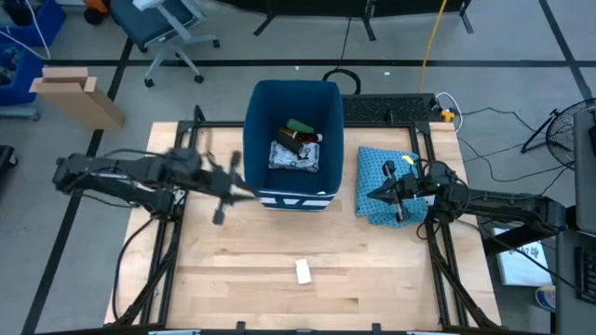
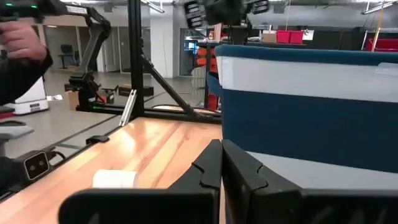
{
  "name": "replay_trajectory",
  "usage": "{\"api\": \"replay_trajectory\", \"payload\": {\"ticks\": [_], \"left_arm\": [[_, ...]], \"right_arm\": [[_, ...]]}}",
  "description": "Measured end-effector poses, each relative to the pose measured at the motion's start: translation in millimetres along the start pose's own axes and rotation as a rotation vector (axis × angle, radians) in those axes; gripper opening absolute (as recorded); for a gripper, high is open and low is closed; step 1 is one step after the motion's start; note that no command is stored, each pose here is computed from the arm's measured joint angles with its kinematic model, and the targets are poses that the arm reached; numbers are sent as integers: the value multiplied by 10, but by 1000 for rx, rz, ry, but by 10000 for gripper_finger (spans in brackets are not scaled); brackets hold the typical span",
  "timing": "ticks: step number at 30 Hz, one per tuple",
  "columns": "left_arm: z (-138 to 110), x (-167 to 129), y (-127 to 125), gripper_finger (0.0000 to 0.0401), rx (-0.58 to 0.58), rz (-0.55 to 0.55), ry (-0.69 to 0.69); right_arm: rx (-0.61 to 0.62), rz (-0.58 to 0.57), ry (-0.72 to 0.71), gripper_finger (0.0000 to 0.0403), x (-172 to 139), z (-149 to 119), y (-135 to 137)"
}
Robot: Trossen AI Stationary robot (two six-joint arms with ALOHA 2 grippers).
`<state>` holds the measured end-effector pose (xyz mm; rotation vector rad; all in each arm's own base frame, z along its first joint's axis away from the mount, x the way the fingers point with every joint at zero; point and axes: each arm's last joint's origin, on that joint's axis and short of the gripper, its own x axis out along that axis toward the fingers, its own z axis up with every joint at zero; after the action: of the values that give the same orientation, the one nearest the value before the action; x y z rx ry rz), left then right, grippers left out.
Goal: Pick & place medical supplies in basket/bin
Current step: Put the white pill bottle into the blue bin
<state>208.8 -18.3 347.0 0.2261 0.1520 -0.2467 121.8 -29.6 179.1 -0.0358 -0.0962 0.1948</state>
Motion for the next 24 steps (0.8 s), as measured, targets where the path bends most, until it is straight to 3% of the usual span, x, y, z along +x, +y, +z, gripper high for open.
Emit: {"api": "replay_trajectory", "payload": {"ticks": [7,12,14,18,22,24], "left_arm": [[367,696,-249,46,82,-56,155],[373,1304,-528,47,190,-52,391],[322,1511,-644,53,241,-108,470],[173,1893,-932,95,354,-258,529],[46,2071,-1148,160,505,-363,604],[-25,2128,-1187,199,506,-448,640]], "right_arm": [[1,-1,22,0,0,-25,0],[-2,-4,22,0,0,-25,-1],[-2,-6,24,0,0,-27,-2],[18,-7,28,0,0,-31,-2],[33,-8,32,0,1,-37,-3],[34,-8,34,0,1,-39,-3]]}}
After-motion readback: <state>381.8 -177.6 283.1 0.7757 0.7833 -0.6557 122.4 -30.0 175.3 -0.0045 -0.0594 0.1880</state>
